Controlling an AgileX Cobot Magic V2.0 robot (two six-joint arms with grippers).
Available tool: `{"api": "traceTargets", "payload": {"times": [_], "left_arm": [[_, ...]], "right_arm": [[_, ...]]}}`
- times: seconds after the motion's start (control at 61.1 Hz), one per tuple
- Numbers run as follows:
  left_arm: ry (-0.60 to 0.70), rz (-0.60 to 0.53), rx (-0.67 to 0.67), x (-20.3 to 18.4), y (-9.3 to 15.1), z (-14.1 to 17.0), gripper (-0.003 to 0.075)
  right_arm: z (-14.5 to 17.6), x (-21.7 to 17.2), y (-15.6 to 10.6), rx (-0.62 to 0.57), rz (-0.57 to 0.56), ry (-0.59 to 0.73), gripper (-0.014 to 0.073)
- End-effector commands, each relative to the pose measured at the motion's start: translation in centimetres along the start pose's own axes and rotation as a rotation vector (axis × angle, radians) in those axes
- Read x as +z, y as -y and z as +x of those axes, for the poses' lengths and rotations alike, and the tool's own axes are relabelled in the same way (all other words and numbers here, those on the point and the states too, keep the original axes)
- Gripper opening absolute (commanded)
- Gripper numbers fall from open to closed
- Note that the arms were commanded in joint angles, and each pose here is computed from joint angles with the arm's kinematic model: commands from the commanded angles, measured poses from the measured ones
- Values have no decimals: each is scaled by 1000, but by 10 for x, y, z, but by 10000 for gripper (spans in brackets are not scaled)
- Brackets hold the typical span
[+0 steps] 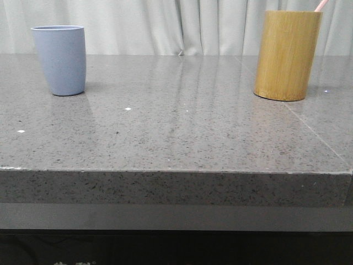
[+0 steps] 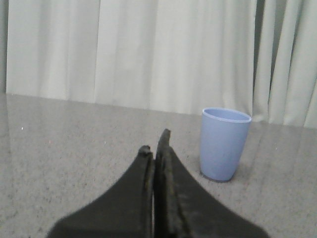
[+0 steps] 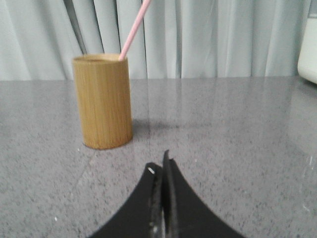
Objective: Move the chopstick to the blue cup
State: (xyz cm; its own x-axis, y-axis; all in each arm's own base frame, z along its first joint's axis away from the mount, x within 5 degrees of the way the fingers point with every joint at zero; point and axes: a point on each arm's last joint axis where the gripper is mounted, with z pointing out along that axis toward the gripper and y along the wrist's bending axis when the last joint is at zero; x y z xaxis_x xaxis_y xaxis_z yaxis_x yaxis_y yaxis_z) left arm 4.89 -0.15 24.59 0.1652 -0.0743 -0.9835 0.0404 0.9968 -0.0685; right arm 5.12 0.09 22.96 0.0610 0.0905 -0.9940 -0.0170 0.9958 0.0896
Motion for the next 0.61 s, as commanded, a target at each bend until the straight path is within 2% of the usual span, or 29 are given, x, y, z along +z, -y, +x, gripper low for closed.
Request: {"api": "traceTargets", "payload": {"times": [0.0,0.164,0.344,0.442,0.589], "left_arm": [[140,9,-8,-7,3,-42,-19],[91,17,9,-7,7,-89,-19],[17,23,11,6,11,-136,-19],[-72,24,12,21,13,-155,-19],[-210,24,13,46,15,-166,-19]], "right_arm": [[-39,-10,-3,-29,-3,135,-68],[-87,-19,-7,-88,9,133,-68],[-135,-10,-11,-95,16,80,-68],[-157,5,-13,-94,21,-10,-68],[-170,29,-13,-92,31,-193,-68]]}}
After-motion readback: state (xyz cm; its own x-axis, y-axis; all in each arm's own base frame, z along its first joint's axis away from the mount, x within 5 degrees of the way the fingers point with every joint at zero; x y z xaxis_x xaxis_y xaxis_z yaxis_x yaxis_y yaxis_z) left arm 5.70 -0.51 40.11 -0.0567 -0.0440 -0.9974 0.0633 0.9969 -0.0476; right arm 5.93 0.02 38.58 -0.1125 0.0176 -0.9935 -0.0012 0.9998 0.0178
